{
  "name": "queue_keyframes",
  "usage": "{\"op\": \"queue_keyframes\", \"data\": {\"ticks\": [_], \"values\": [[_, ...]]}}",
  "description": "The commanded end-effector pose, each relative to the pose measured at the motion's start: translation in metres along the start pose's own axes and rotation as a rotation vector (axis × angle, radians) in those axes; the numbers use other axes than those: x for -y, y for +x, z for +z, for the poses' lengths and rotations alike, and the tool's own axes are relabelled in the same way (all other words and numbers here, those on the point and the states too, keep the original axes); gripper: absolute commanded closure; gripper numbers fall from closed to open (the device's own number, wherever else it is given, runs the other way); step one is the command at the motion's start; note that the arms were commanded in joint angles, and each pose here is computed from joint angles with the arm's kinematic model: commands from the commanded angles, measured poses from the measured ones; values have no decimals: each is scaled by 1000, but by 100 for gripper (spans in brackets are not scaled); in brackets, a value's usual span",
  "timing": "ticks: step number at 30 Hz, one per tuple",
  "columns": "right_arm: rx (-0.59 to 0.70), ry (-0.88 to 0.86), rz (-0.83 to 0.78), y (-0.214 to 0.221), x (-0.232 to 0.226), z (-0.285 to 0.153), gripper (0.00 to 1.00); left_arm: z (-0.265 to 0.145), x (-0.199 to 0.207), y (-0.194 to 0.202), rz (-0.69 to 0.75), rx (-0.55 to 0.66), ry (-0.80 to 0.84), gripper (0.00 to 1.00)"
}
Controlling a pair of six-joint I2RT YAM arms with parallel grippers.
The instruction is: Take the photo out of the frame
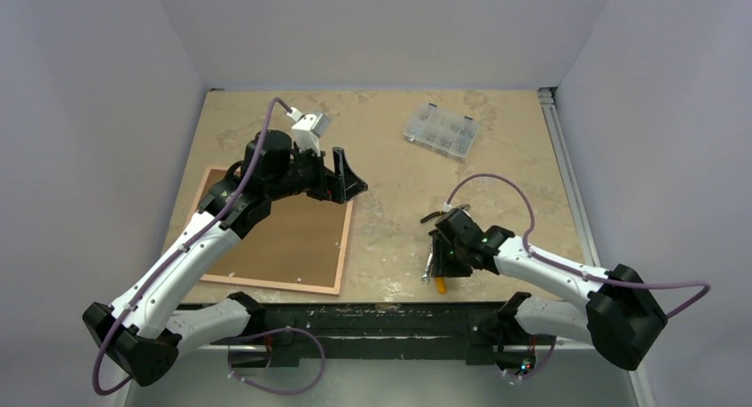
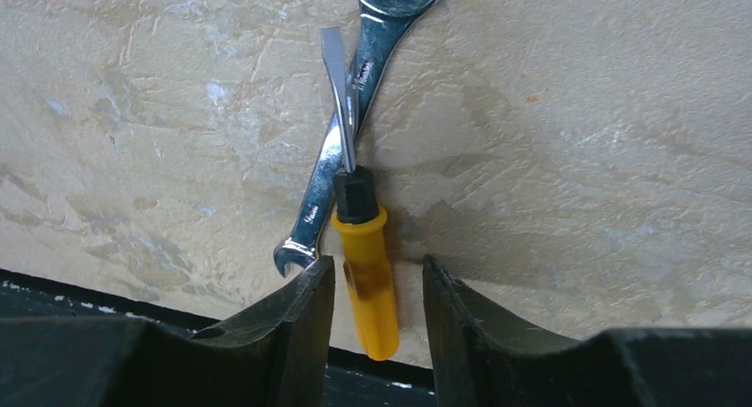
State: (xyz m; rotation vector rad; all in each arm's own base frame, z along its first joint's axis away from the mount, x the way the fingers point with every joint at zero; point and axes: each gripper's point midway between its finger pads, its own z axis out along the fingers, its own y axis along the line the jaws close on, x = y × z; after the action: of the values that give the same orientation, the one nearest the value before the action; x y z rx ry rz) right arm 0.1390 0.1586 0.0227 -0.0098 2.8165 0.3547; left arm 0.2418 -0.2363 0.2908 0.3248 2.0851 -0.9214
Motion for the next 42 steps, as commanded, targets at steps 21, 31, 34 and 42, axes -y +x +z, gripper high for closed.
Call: {"op": "queue_keyframes", "data": {"ticks": [21, 31, 34, 42], "values": [[88, -113, -108, -24, -33, -38, 100, 2, 6, -7, 9, 25, 43, 14], [213, -437, -164, -65, -111, -70, 100, 42, 11, 22, -276, -138, 213, 14], [253, -500, -175, -80, -131, -74, 100, 57, -1, 31, -388, -189, 218, 14], [266, -575, -201, -102, -174, -70, 100, 90, -17, 62, -646, -299, 289, 13]]}}
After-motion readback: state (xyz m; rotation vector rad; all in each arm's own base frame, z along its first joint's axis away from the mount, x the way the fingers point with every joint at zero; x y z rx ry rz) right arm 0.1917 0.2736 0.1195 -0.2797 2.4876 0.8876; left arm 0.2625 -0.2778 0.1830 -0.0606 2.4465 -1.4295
